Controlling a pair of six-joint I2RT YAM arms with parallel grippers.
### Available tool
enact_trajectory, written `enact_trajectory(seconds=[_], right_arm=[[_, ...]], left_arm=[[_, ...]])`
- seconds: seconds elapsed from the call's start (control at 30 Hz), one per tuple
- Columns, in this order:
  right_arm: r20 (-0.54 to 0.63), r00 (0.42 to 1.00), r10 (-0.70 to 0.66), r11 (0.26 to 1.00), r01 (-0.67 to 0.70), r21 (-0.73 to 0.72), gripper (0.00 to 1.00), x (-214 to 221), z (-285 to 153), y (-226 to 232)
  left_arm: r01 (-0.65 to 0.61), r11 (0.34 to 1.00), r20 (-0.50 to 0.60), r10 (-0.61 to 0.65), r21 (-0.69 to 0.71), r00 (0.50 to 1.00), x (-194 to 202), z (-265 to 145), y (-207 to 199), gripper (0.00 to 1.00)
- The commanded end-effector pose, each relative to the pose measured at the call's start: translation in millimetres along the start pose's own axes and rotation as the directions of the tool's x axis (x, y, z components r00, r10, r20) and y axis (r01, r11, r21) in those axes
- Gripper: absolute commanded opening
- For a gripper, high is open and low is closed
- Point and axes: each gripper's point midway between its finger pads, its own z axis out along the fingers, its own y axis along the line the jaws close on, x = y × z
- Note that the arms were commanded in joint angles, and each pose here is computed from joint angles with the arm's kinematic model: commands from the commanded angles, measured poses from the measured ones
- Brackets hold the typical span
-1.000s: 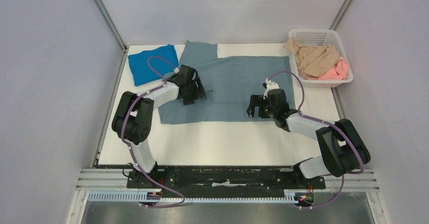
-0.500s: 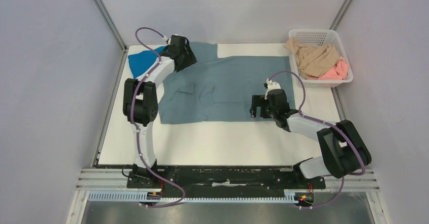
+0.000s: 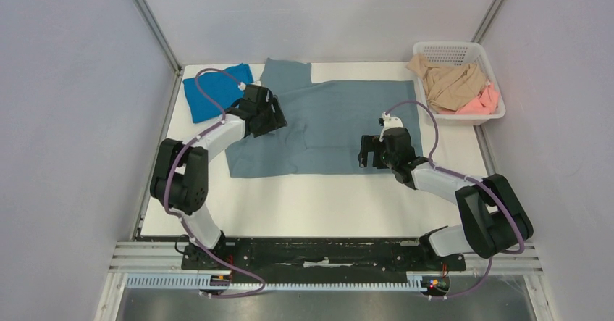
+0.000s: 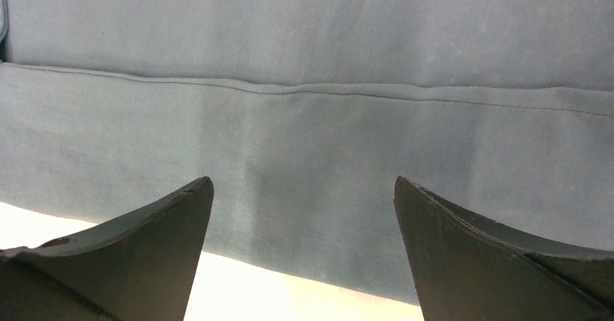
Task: Fold and stack the t-shirts
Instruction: Fold the flattened tshirt in 1/3 of the way
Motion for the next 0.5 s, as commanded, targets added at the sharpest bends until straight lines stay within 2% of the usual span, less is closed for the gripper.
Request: enact_trajectory(seconds=[0.0,0.07,0.23,0.3,0.37,0.47], right_arm=[[0.073,0.997,0.011,1.000,-0.010,-0.011,0.98,-23,-1,5],[0.067,0.998,0.004,1.000,-0.004,-0.007,0.98,-21,0,4],[0.055,0.998,-0.010,0.999,0.009,0.033,0.98,-17,0,-4],[0.057,0.998,-0.016,0.999,0.014,0.047,0.98,-17,-1,-7],[0.060,0.998,-0.020,0.998,0.017,0.057,0.98,-18,-2,-8],[0.060,0.998,-0.025,0.997,0.021,0.074,0.98,-19,-4,-12]], left_arm=[[0.007,1.000,0.005,-0.007,-0.004,1.000,-4,26,1,0.76],[0.003,0.998,0.001,-0.003,-0.057,1.000,-10,39,9,0.76],[-0.001,0.998,0.073,0.006,-0.065,0.997,-51,65,7,0.76],[0.004,0.997,0.084,0.002,-0.077,0.996,-73,71,6,0.75],[0.023,0.994,0.141,-0.008,-0.103,0.990,-104,73,8,0.75],[0.055,0.993,0.152,-0.038,-0.108,0.988,-128,67,9,0.75]])
